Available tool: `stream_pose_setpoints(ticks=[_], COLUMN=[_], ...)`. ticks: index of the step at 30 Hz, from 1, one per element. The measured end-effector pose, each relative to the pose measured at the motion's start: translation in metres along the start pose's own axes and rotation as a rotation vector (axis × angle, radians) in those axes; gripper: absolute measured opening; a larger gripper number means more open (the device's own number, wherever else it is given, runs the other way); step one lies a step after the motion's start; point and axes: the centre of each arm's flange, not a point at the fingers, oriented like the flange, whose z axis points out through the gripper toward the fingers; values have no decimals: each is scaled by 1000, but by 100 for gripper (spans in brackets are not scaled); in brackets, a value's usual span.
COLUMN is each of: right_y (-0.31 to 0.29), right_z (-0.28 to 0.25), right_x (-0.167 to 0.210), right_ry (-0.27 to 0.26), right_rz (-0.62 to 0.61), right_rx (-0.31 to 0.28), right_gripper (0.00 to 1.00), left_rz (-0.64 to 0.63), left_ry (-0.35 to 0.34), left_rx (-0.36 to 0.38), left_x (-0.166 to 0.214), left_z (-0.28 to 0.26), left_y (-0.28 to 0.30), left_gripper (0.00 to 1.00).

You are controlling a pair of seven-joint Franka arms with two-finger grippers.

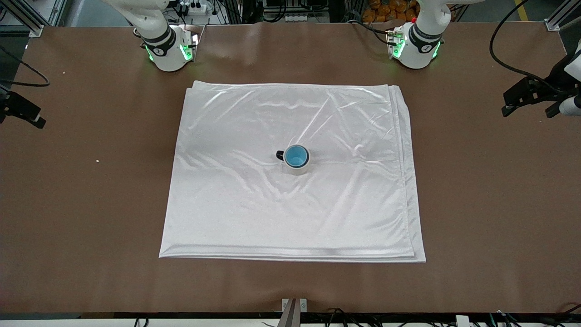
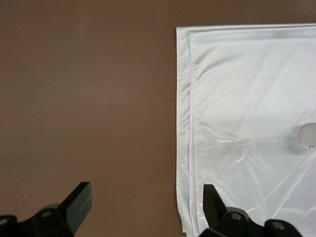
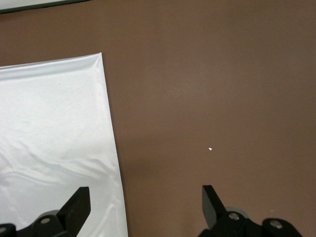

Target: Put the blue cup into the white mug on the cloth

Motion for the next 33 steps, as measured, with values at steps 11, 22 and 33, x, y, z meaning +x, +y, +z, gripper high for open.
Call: stream_pose_setpoints(ticks=[11, 22, 33], right_y=[3, 5, 5], right_z=[0, 0, 0], right_x=[0, 0, 0], right_ry=[0, 0, 0], right_rz=[5, 8, 9], right_rx=[0, -1, -1], right_gripper=[100, 100, 100], left_rz=[0, 0, 0], left_ry=[-14, -18, -19], left_rx=[0, 0, 0], left_x=[-1, -1, -1], left_z=[2, 3, 3], left_y=[0, 0, 0], left_gripper=[100, 100, 100])
